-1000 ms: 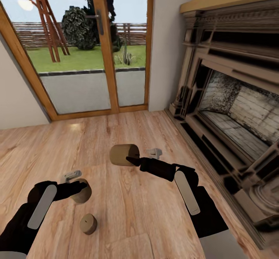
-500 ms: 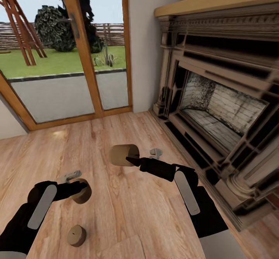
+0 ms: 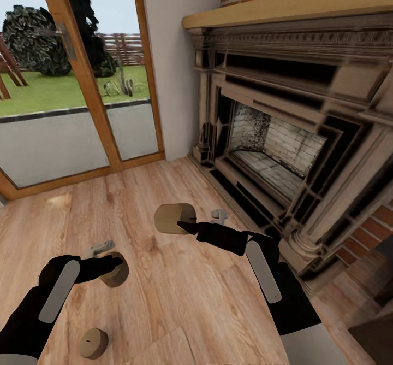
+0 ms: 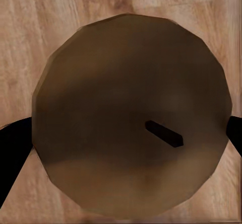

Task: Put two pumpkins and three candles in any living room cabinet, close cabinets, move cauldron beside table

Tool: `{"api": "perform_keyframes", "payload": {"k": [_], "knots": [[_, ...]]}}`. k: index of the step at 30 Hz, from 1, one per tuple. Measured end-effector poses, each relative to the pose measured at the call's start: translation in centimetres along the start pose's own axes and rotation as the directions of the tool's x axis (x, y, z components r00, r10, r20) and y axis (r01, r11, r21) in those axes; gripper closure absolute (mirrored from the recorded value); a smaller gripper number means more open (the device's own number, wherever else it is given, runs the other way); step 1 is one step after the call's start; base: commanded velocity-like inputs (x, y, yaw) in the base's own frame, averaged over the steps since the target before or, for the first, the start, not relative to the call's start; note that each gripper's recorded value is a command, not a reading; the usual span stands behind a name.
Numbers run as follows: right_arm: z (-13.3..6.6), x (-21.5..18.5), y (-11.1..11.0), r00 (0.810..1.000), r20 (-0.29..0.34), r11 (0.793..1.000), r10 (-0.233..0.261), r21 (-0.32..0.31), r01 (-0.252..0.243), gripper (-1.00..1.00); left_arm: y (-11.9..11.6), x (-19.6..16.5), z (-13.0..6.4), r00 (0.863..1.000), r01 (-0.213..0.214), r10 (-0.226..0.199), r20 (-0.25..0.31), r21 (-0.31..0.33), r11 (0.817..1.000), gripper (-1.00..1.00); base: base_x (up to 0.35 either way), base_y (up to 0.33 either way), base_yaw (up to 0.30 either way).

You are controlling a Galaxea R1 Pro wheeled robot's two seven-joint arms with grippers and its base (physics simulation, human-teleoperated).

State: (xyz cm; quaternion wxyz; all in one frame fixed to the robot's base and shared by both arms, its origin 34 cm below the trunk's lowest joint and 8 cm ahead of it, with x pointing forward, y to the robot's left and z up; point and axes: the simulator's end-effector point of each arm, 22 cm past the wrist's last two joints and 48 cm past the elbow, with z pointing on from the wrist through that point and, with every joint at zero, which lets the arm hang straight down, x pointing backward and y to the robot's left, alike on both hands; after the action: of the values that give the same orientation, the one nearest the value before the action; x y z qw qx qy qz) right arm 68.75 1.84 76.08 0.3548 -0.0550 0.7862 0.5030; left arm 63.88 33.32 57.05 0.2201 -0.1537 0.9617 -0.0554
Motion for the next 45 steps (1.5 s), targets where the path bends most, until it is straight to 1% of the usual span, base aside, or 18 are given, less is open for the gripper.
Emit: {"api": "perform_keyframes", "payload": {"k": [14, 24, 45], "knots": [[-0.5, -1.9, 1.8, 1.000, -0.001, 1.000, 0.001, 0.002, -0.001, 1.00, -0.6, -1.4, -2.2, 1.000, 0.001, -0.001, -0.003, -0.001, 1.000, 1.00, -0.007, 0.000, -0.281], [-0.8, -3.3, 3.1, 1.000, -0.002, 1.000, 0.003, 0.003, -0.003, 1.00, -1.0, -2.3, -3.9, 1.000, 0.001, -0.001, -0.002, 0.001, 1.000, 1.00, -0.185, 0.000, -0.281], [-1.6, -5.9, 5.8, 1.000, -0.002, 1.000, 0.004, 0.003, -0.004, 1.00, -1.8, -4.1, -7.1, 1.000, 0.001, -0.001, -0.005, 0.000, 1.000, 1.00, -0.004, 0.000, -0.281]]}}
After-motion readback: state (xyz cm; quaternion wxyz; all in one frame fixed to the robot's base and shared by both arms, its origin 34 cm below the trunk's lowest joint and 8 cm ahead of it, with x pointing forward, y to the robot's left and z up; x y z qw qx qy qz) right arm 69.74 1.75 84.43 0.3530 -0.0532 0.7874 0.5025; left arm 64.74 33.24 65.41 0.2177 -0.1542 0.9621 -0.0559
